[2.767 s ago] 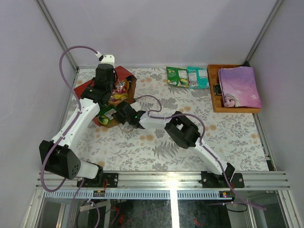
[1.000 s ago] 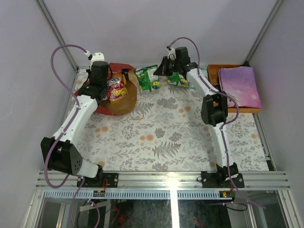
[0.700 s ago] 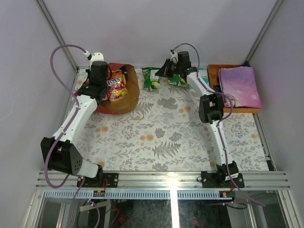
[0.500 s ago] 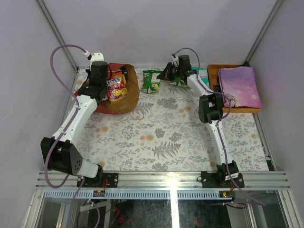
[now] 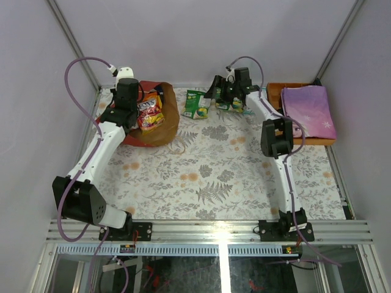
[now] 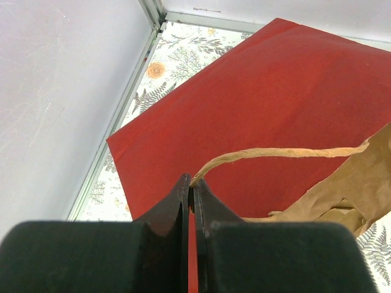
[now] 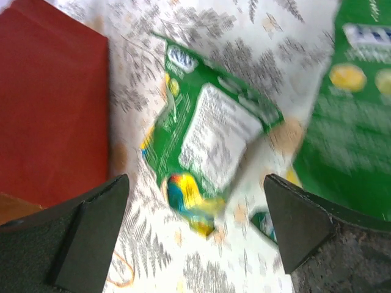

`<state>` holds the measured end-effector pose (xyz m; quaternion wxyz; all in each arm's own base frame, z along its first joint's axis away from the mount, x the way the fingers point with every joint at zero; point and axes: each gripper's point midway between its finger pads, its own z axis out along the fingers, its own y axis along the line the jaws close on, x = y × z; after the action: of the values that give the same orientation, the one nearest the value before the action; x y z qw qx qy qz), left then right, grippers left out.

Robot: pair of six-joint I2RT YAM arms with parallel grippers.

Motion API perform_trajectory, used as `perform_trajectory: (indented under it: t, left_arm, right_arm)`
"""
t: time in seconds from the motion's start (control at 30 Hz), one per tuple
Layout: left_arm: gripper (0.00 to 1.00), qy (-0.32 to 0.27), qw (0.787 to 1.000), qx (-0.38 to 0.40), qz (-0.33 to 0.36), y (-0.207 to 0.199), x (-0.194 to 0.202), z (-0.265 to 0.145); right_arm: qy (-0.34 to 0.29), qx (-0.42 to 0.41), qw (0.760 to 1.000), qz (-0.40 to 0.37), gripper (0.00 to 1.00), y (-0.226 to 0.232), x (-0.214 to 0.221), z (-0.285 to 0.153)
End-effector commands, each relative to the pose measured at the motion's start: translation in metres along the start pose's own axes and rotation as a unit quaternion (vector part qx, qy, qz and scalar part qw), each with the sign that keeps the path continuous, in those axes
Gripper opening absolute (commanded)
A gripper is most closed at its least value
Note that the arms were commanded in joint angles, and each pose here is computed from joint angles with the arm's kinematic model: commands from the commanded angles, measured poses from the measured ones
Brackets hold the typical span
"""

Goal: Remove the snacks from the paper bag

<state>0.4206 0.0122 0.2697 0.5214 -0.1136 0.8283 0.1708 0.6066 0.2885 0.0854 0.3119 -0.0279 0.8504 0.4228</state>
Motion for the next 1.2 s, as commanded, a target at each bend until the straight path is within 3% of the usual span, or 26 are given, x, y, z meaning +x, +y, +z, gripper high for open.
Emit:
perform_trajectory:
  t: [0.0,0.07,0.13,0.2,0.27,0.47,0.67,0.77,1.0,1.17]
  left_arm:
    - [0.00,-0.014,1.000,-0.002,-0.022,0.002,-0.015,-0.002]
    - [0.00,-0.016,1.000,0.001,-0.024,0.001,-0.015,-0.002]
    - [0.00,-0.018,0.999,0.005,-0.026,0.000,-0.016,-0.003]
    - [0.00,-0.021,0.999,0.009,-0.027,-0.001,-0.017,-0.003]
    - [0.00,-0.021,0.999,0.010,-0.027,-0.002,-0.017,-0.003]
    - [0.00,-0.021,0.999,0.010,-0.026,-0.003,-0.016,-0.003]
    - [0.00,-0.023,1.000,0.006,-0.019,0.001,-0.013,-0.004]
    - [0.00,-0.023,1.000,0.005,-0.016,0.001,-0.012,-0.002]
    - [0.00,-0.017,1.000,-0.002,-0.006,0.001,-0.006,0.004]
    - [0.00,-0.017,1.000,-0.002,-0.006,0.002,-0.006,0.005]
  right_arm:
    - [-0.130,0.059,0.980,-0.141,1.00,0.085,-0.084,-0.096]
    - [-0.193,0.096,0.958,-0.190,0.99,0.111,-0.096,-0.126]
    - [-0.282,0.107,0.920,-0.250,1.00,0.152,-0.103,-0.157]
    - [-0.377,0.073,0.868,-0.315,1.00,0.193,-0.094,-0.180]
    - [-0.424,0.018,0.850,-0.312,1.00,0.211,-0.079,-0.188]
    - [-0.308,-0.013,0.924,-0.227,0.99,0.190,-0.063,-0.112]
    - [-0.264,0.006,0.956,-0.126,1.00,0.134,-0.035,-0.052]
    - [-0.204,0.030,0.976,-0.065,1.00,0.097,-0.007,-0.020]
    - [-0.128,0.104,0.983,0.077,0.99,0.020,0.035,0.009]
    - [-0.143,0.099,0.983,0.060,0.99,0.029,0.018,-0.002]
